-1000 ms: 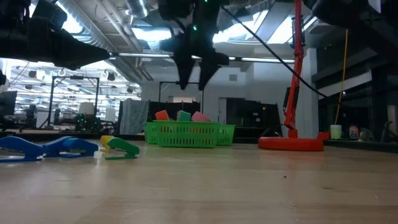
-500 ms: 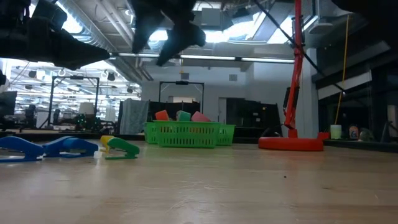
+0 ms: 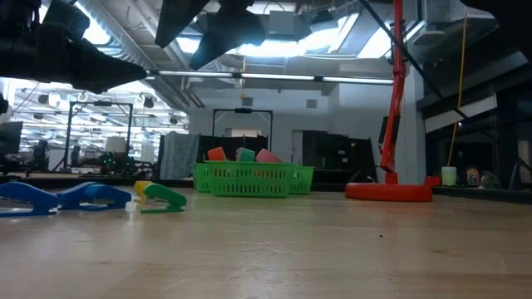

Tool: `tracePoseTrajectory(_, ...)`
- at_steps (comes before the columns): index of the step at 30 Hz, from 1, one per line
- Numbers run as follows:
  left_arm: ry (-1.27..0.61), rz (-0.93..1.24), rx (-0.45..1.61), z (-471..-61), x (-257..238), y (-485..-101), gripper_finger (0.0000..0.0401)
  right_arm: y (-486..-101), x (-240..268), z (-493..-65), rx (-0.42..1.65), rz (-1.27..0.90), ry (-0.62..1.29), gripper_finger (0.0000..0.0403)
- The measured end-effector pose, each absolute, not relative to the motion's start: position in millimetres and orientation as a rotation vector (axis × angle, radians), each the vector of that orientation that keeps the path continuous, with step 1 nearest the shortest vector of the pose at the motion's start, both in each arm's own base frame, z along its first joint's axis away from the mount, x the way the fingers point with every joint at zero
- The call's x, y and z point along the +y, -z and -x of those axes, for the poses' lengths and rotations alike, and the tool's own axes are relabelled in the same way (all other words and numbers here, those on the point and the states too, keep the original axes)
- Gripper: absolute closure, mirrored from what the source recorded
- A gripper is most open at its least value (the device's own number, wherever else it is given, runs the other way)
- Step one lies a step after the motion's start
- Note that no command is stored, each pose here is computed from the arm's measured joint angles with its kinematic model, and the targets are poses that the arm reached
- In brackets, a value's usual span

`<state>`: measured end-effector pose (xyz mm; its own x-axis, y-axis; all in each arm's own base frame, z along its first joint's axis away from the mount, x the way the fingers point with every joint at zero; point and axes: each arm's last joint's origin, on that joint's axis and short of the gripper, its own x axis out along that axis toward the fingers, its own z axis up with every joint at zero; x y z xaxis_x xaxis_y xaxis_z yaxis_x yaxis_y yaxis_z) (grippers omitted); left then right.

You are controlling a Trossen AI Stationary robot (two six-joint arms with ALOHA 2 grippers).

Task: Pick and place Stapler, Stapler remover, tape
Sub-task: Put the yellow stapler into the left green bin

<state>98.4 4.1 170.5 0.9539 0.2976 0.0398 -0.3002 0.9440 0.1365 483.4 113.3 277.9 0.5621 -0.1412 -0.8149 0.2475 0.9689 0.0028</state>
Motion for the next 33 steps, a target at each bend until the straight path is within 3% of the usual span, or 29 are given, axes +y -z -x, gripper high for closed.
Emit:
tracePoseTrajectory(17, -0.305, -0.142, -0.018, -98, 4, -171, 0.0274, -280, 96, -491, 0.909, -0.114, 0.235, 0.0102)
tracePoseTrajectory(33, -0.305, -0.142, -0.019, -98, 4, -171, 0.0274, -288, 90, -502, 0.773, -0.234, 0.26, 0.0102)
